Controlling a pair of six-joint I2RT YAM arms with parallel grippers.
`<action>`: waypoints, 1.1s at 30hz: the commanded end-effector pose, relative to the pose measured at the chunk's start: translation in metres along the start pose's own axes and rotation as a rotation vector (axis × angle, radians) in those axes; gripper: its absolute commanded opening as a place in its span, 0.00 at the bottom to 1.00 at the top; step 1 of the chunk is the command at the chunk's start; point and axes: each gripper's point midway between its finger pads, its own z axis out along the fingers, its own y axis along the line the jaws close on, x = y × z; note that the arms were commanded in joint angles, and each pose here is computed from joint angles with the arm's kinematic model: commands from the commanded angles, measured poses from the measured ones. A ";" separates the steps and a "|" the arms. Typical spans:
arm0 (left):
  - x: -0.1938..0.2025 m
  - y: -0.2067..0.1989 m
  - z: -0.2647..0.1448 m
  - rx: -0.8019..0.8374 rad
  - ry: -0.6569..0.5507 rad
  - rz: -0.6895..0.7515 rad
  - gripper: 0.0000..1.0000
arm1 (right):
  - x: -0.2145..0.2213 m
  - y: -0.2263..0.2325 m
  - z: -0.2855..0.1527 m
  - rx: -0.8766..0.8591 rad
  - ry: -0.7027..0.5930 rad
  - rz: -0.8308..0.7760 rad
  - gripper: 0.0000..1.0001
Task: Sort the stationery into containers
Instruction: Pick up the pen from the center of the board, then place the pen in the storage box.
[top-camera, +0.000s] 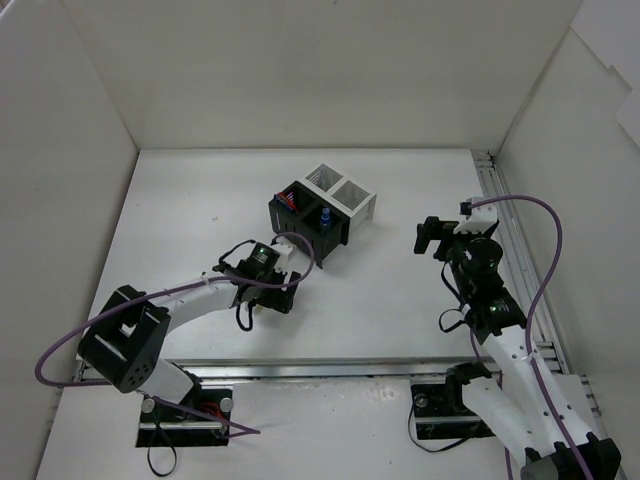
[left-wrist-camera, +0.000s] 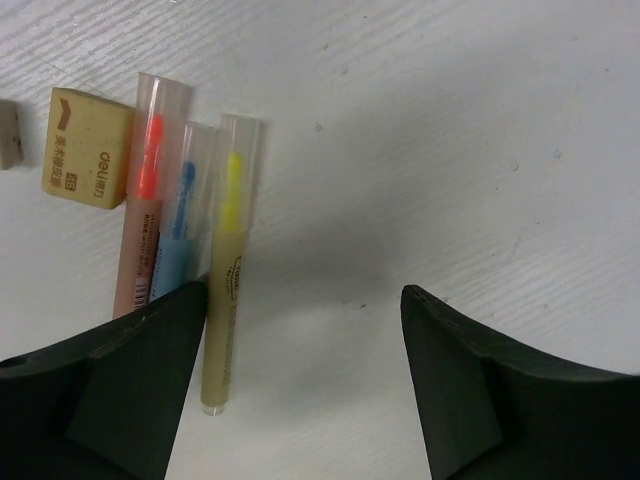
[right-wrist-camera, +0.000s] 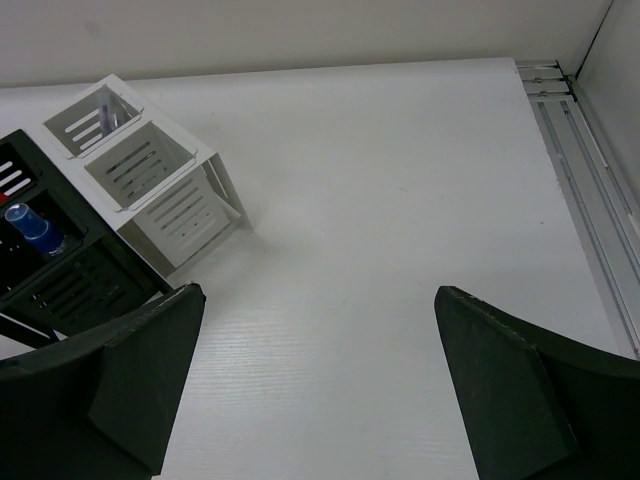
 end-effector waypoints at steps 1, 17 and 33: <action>-0.018 -0.008 -0.001 0.004 -0.040 0.028 0.73 | -0.035 0.003 0.000 -0.011 -0.102 0.012 0.98; -0.053 -0.020 -0.010 -0.021 -0.097 0.068 0.00 | -0.036 0.006 0.000 -0.024 -0.102 0.019 0.98; -0.245 -0.022 -0.190 -0.166 -0.914 0.204 0.00 | -0.013 0.031 0.044 -0.087 0.127 0.094 0.98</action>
